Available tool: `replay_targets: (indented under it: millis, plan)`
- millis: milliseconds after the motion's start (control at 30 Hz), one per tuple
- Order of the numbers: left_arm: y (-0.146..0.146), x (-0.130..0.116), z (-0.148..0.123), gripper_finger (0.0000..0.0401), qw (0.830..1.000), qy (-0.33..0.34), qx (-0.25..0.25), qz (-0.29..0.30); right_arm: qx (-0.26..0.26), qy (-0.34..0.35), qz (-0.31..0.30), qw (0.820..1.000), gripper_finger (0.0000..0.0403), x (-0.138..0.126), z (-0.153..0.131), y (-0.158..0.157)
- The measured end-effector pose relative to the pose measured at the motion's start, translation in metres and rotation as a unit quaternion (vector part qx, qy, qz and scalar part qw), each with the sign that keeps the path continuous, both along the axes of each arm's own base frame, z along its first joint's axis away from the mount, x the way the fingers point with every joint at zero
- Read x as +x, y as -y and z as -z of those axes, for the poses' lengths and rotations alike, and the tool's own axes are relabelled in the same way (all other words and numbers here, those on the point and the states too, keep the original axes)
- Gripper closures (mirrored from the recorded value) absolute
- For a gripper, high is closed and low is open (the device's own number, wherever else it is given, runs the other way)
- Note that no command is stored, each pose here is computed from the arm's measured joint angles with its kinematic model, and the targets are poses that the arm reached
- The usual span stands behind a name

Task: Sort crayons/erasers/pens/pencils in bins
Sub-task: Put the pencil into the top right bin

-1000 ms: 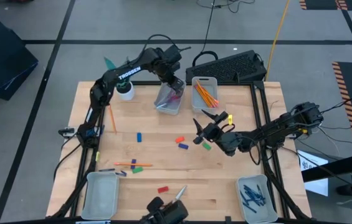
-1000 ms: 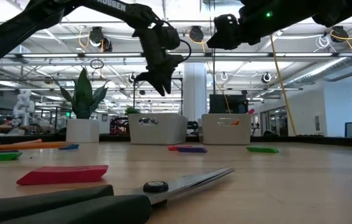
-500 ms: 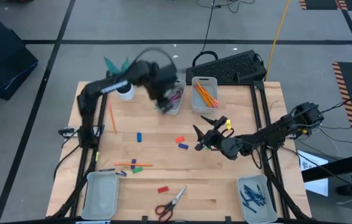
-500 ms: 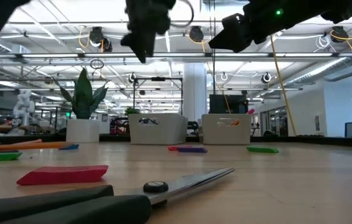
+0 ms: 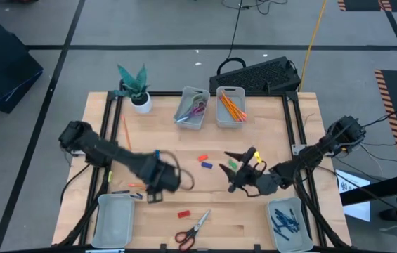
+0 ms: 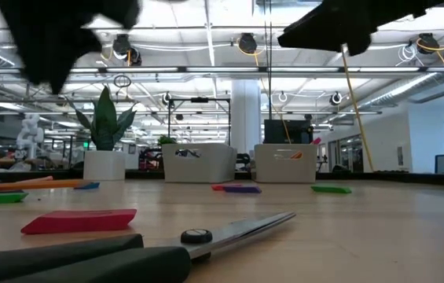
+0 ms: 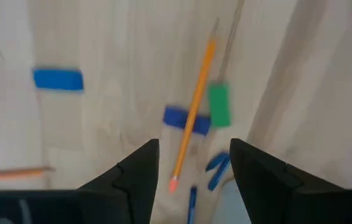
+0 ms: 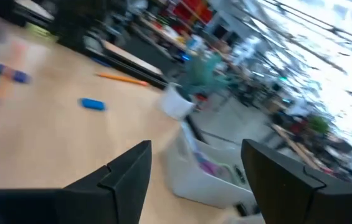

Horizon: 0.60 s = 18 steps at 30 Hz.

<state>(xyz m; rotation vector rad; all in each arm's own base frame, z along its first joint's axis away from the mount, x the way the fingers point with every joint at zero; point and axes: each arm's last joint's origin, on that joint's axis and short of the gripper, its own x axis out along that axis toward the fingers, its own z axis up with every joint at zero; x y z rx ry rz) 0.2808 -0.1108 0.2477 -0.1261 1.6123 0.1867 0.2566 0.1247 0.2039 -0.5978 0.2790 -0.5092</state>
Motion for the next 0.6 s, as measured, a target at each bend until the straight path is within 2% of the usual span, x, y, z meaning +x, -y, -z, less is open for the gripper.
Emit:
replay_targets:
  millis: [133, 267, 400, 600]
  plan:
    - [0.008, -0.014, 0.043, 0.0201, 1.000, -0.014, 0.001, 0.005, 0.035, 0.006, -0.056, 0.998, 0.0163, 0.000, 0.001, -0.005]
    - [-0.002, -0.021, 0.073, 0.0201, 1.000, -0.016, -0.011, -0.010, 0.049, 0.009, -0.069, 0.996, 0.0163, 0.003, 0.001, -0.002]
    - [-0.013, -0.030, 0.084, 0.0201, 0.998, -0.053, 0.003, -0.022, 0.054, 0.011, -0.063, 0.996, 0.0163, 0.004, 0.001, 0.000]
    - [-0.008, -0.044, 0.096, 0.0201, 0.995, -0.094, -0.033, 0.000, 0.066, 0.018, -0.057, 0.996, 0.0163, 0.005, 0.001, 0.002]
